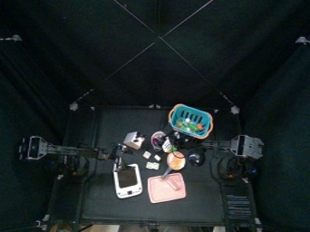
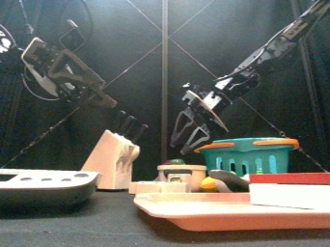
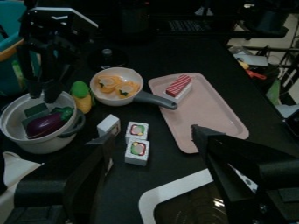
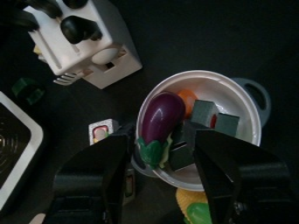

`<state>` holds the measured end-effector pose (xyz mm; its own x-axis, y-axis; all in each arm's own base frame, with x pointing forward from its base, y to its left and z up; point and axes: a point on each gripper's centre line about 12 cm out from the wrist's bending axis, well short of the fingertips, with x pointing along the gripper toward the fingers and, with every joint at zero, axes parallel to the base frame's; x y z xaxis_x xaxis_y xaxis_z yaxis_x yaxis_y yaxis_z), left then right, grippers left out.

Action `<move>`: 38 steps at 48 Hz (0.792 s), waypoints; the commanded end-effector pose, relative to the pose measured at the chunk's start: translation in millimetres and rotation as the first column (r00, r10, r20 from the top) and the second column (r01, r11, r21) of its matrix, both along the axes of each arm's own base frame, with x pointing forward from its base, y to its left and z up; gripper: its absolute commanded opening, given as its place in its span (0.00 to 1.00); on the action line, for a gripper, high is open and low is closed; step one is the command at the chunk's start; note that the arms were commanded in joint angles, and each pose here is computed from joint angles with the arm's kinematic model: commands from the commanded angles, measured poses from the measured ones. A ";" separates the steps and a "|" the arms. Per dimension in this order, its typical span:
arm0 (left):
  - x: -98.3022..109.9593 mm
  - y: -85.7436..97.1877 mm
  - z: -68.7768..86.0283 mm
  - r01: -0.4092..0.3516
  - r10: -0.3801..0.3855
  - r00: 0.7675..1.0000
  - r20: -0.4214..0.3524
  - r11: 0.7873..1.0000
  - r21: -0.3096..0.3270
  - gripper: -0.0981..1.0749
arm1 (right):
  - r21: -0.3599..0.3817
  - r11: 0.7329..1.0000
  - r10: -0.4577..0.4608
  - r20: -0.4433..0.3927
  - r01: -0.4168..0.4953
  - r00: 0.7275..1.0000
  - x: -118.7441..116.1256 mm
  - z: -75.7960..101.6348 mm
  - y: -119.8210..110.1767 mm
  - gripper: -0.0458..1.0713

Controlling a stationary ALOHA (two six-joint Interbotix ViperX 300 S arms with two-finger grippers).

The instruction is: Place eggplant in pot

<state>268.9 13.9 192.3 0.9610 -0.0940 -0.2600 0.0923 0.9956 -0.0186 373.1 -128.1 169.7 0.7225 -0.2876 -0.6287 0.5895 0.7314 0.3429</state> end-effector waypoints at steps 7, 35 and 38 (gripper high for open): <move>2.4 1.2 4.3 -0.003 0.003 1.000 0.015 1.000 0.000 0.96 | -0.019 0.999 0.041 0.072 -0.040 0.997 9.8 26.1 11.5 0.79; 1.7 2.4 3.6 -0.021 0.021 1.000 0.015 1.000 -0.019 0.96 | -0.046 0.994 0.100 0.110 -0.096 0.989 16.2 43.3 30.1 0.79; 1.3 2.9 2.9 -0.023 0.023 1.000 0.012 1.000 -0.019 0.96 | -0.053 0.992 0.116 0.122 -0.110 0.986 16.8 48.8 35.6 0.79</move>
